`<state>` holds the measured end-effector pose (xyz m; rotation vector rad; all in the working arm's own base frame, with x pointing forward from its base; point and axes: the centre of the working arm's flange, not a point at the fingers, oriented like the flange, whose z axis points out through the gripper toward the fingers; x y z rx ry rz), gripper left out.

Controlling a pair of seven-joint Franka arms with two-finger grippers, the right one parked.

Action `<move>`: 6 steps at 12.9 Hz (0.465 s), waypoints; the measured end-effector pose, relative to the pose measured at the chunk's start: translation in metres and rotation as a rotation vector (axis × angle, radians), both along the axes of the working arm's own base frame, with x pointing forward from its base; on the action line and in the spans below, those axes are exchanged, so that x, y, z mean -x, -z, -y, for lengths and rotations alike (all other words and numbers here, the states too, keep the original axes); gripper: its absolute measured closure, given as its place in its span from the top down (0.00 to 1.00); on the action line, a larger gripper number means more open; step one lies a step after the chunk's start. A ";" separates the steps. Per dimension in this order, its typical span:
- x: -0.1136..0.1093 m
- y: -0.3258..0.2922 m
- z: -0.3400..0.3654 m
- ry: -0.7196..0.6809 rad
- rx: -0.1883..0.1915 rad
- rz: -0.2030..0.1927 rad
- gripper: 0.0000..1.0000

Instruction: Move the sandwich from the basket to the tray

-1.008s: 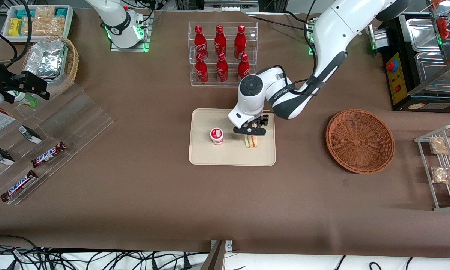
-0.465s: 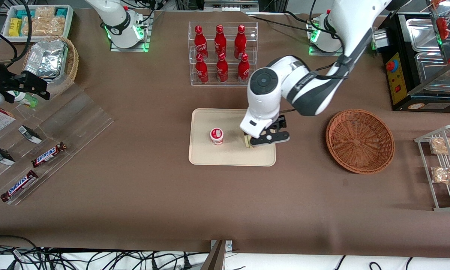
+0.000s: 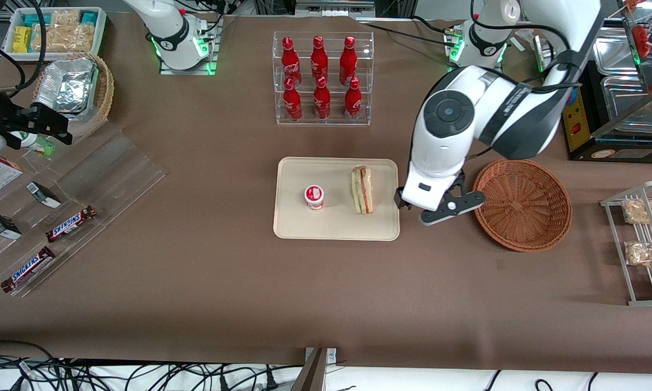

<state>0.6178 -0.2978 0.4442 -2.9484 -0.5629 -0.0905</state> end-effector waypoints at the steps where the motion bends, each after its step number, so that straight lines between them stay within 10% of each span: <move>1: 0.000 -0.008 -0.010 -0.019 -0.005 -0.009 1.00; 6: -0.010 -0.050 -0.070 -0.002 0.054 -0.040 1.00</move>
